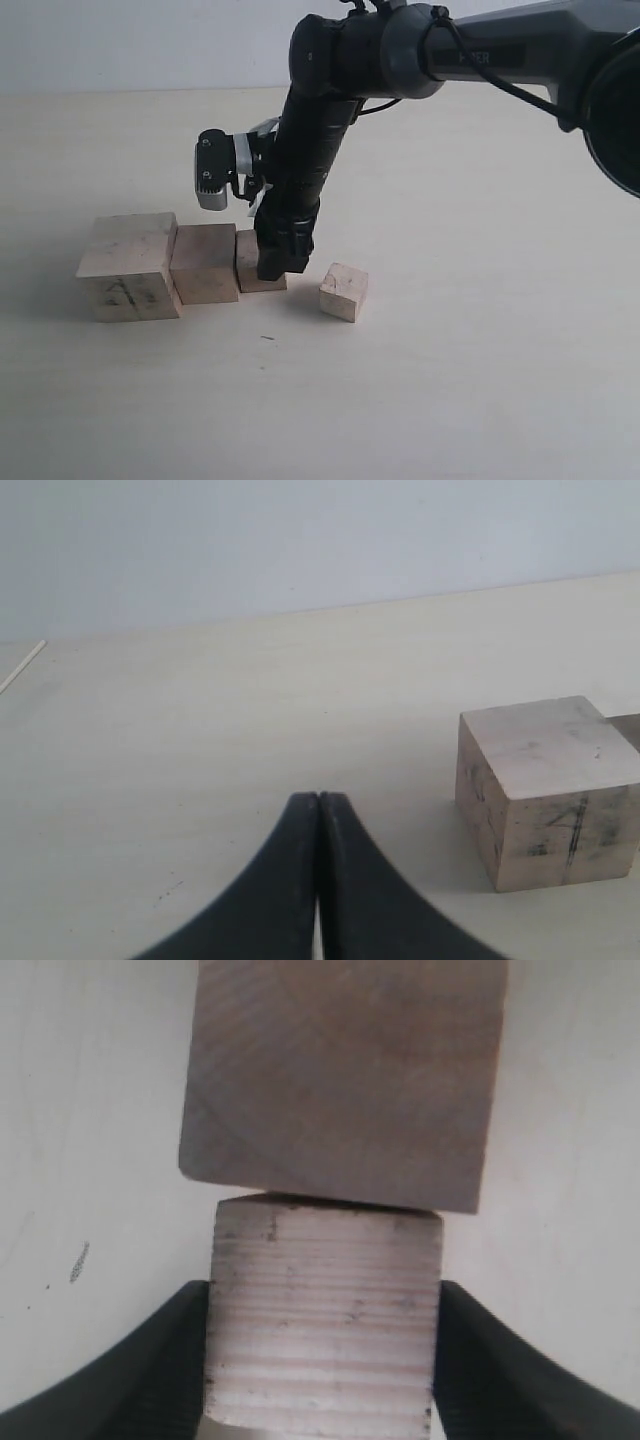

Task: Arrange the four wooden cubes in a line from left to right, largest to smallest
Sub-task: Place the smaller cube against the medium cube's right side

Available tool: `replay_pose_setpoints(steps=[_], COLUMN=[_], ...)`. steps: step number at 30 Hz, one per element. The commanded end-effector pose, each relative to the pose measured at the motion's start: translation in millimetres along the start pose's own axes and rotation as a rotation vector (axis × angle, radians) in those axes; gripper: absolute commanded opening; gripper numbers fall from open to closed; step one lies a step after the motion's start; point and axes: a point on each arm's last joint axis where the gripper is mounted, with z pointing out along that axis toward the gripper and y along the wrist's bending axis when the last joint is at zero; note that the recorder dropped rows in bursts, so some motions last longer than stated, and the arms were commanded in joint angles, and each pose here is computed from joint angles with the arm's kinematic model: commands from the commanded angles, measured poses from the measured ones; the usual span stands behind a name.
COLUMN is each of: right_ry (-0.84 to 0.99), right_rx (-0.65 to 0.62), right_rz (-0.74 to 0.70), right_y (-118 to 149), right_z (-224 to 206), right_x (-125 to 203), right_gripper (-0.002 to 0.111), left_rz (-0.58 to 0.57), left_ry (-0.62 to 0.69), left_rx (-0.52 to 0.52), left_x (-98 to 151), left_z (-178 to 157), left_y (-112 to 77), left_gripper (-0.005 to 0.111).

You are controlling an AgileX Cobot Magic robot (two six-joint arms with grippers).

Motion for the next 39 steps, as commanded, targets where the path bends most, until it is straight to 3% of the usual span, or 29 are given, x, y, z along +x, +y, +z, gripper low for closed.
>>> replay_pose_setpoints(steps=[1, 5, 7, 10, 13, 21, 30, 39], right_ry=[0.007, -0.014, -0.013, -0.052, -0.058, -0.063, -0.075, -0.031], right_rx=[-0.007, -0.01, -0.012, -0.019, -0.006, -0.005, -0.01, 0.016], right_rz=[-0.011, 0.003, 0.004, 0.028, 0.029, 0.034, 0.071, 0.065], right_y=[-0.8, -0.7, -0.8, -0.2, -1.3, -1.5, -1.1, -4.3], right_z=[3.8, 4.5, 5.5, 5.4, 5.4, 5.4, 5.3, -0.5], right_x=[1.7, -0.1, 0.3, -3.3, -3.8, -4.3, -5.4, 0.9], right_gripper=[0.0, 0.005, 0.018, 0.049, 0.067, 0.07, 0.092, 0.094], left_rz=[0.001, 0.001, 0.001, 0.001, 0.001, 0.001, 0.001, 0.001], left_ry=[-0.013, -0.013, -0.013, -0.013, -0.013, -0.013, -0.013, -0.013], left_rx=[-0.005, -0.005, -0.005, -0.005, -0.005, -0.005, -0.005, -0.005], left_x=[-0.9, -0.9, -0.9, -0.9, -0.9, -0.9, -0.9, -0.9], left_z=[-0.5, -0.5, -0.5, -0.5, -0.5, -0.5, -0.5, -0.5], left_y=[0.3, 0.3, 0.3, 0.3, 0.3, 0.3, 0.3, 0.3], left_gripper=[0.0, 0.0, 0.0, 0.0, 0.0, 0.0, 0.0, 0.0])
